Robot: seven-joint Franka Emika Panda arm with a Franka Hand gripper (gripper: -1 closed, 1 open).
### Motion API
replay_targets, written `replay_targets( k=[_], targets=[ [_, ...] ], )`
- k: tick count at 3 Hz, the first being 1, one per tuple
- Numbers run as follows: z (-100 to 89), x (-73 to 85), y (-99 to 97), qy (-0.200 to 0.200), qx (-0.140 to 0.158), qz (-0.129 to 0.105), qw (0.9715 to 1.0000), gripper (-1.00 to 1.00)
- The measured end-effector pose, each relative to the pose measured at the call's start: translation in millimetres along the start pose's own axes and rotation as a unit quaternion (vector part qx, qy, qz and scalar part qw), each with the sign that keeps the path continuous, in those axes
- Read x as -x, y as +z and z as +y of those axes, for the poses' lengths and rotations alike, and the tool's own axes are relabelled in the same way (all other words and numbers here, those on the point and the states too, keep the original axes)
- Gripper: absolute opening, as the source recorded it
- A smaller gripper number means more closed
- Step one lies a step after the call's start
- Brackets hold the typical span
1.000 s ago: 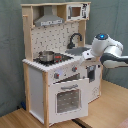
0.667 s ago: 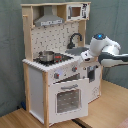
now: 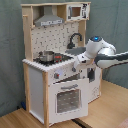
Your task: Play with the kitchen
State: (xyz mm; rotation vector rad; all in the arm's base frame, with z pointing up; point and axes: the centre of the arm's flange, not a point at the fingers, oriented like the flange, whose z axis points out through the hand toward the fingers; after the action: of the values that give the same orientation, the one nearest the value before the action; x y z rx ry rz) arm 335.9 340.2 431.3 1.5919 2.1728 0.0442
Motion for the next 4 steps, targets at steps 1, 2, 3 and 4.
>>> replay_targets(
  k=[1,2,3,4],
  targets=[
    [3.4,0.8,4.4,-0.002,0.003,0.003,1.0,1.0],
    [4.9,1.0,6.5,-0.003,0.004,0.005,1.0,-1.0],
    [9.8,-0.4,14.6,-0.007,0.008,0.011,0.9999,-1.0],
    [13.7,-9.6,30.8,-0.017,0.013,0.021,0.9996,-1.0]
  ],
)
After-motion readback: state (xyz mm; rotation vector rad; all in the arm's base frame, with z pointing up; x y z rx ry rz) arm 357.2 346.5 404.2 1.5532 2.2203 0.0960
